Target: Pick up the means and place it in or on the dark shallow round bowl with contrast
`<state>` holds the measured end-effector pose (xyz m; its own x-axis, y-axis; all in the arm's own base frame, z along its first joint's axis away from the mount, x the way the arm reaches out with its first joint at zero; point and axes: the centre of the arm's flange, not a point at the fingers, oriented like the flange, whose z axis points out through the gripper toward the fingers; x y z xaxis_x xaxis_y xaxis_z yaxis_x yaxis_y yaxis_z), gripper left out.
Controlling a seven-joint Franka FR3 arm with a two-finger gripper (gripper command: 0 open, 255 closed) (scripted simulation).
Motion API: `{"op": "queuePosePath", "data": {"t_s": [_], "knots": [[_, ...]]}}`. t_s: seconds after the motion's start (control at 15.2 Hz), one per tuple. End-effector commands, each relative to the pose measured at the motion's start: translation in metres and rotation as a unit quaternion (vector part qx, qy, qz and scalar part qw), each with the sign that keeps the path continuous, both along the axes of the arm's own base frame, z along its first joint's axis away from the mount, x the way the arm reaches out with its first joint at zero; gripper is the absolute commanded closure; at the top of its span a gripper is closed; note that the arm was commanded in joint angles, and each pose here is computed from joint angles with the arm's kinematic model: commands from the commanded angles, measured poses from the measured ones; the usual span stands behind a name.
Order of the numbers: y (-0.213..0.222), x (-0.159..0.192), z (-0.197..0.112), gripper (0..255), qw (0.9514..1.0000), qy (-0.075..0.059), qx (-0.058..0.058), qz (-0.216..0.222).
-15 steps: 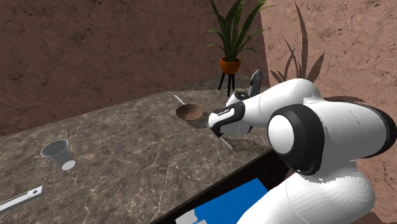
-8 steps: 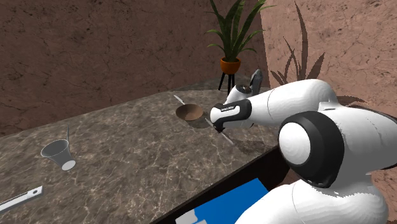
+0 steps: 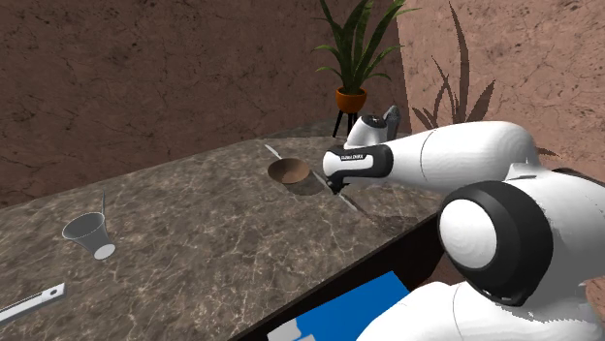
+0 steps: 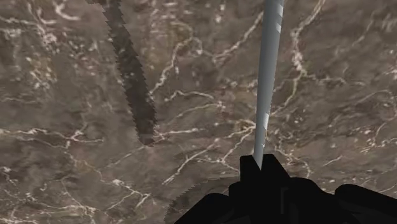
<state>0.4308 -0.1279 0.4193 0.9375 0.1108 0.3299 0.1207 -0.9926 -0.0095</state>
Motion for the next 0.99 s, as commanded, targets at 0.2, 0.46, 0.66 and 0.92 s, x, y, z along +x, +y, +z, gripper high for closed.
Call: {"op": "queuePosePath", "data": {"t_s": [0.2, 0.46, 0.66, 0.92], "knots": [[0.001, 0.0, 0.028, 255, 1.0, 0.0, 0.0, 0.0], [0.001, 0.0, 0.048, 255, 1.0, 0.0, 0.0, 0.0], [0.015, 0.037, 0.051, 255, 1.0, 0.0, 0.0, 0.0], [0.032, 0.087, 0.055, 255, 1.0, 0.0, 0.0, 0.0]]}}
